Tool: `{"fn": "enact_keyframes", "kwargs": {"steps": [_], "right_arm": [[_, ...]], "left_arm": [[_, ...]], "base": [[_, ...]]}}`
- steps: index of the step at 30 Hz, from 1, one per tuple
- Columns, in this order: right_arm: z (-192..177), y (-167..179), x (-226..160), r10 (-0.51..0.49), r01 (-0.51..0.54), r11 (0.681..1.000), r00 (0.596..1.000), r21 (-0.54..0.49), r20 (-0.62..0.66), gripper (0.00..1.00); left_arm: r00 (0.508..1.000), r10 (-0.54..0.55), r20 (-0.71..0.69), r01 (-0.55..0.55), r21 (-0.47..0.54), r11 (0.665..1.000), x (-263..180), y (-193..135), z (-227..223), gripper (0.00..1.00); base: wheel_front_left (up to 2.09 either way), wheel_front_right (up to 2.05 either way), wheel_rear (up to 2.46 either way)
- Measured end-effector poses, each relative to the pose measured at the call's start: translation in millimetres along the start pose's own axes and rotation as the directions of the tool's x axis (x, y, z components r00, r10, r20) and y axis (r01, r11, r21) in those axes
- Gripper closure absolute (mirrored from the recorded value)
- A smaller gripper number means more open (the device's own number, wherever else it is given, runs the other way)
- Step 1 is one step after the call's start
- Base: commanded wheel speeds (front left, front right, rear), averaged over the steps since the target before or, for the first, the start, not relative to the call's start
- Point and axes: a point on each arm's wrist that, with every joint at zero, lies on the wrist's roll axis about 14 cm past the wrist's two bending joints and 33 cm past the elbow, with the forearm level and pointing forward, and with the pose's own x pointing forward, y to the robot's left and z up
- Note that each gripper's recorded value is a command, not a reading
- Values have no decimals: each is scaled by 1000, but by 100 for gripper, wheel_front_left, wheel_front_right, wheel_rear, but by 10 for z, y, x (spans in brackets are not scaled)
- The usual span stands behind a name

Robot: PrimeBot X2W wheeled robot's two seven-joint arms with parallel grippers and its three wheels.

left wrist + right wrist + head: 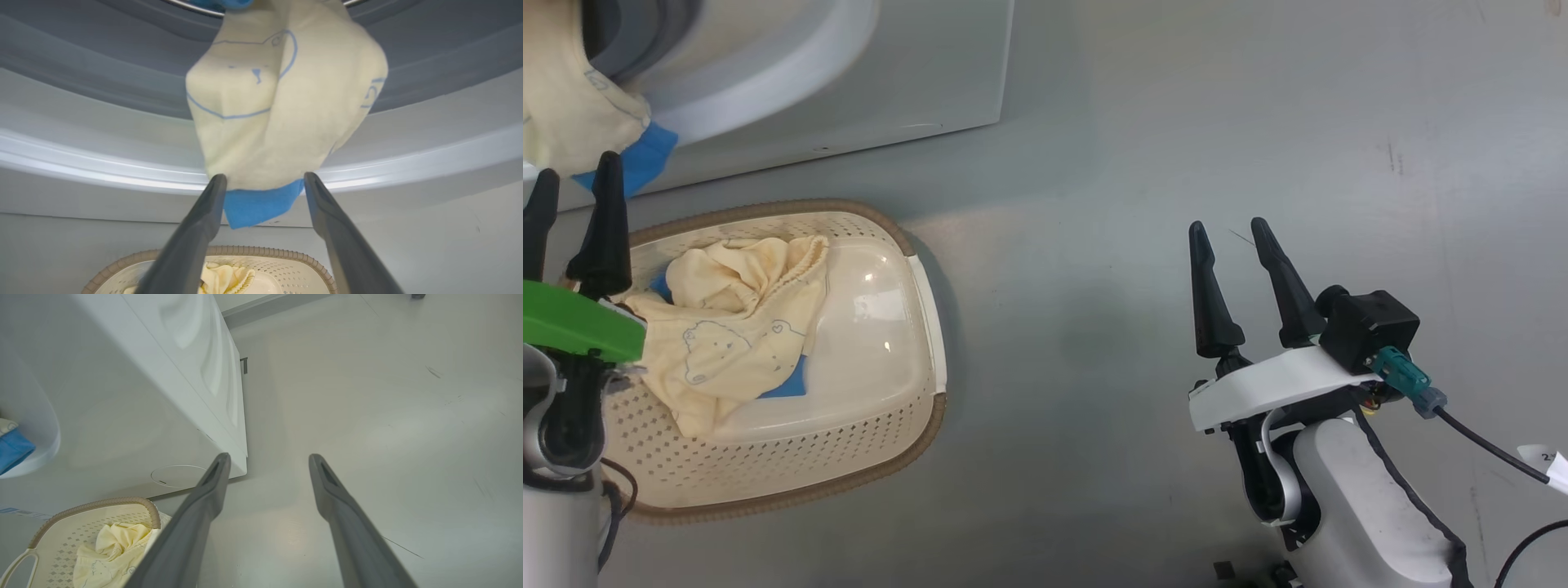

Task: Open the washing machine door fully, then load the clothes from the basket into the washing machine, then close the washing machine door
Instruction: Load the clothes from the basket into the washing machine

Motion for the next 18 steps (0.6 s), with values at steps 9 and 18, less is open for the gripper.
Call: {"fn": "enact_keyframes", "kwargs": {"steps": [9,18], "right_arm": [[-31,-39,-7,-11,11,1000,1000,1,-9,0],[-53,-86,-13,-25,25,1000,1000,9,-16,0]], "left_arm": [[1000,20,6,-19,-15,1000,207,10,105,0],[1000,17,7,-17,-24,1000,342,-12,123,100]], "base": [[0,0,0],[0,0,0]]}}
